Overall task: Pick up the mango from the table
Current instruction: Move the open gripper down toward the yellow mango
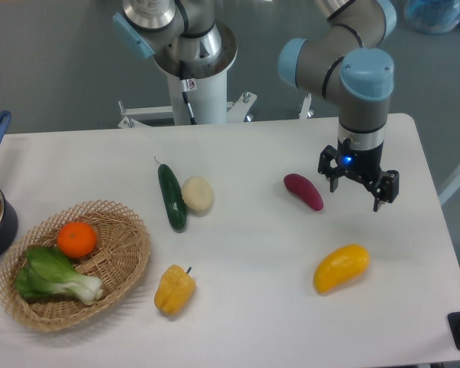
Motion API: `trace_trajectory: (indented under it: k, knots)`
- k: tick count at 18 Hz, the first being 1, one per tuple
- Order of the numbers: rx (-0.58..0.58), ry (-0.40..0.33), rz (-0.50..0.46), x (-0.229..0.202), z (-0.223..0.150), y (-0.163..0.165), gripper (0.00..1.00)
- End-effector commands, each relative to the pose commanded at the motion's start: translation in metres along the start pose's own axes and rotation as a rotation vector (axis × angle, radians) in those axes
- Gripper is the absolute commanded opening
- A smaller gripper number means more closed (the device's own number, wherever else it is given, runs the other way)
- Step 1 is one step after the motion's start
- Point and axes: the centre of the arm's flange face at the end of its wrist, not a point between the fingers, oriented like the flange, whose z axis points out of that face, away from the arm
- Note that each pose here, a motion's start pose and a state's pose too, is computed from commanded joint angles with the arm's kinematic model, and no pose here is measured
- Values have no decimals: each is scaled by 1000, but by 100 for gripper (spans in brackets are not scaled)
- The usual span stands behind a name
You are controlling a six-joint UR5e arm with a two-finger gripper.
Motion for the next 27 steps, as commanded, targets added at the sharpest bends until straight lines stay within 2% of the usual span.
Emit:
trace_trajectory:
  k: [9,13,17,22,27]
  knots:
    - [4,-4,22,-13,13,-21,100]
    - [9,11,-22,-8,21,-29,100]
    - [13,17,0,-3,37,-43,100]
    - [15,34,-26,-4,64,-52,100]
    - [16,39,-60,-3,67,-56,100]
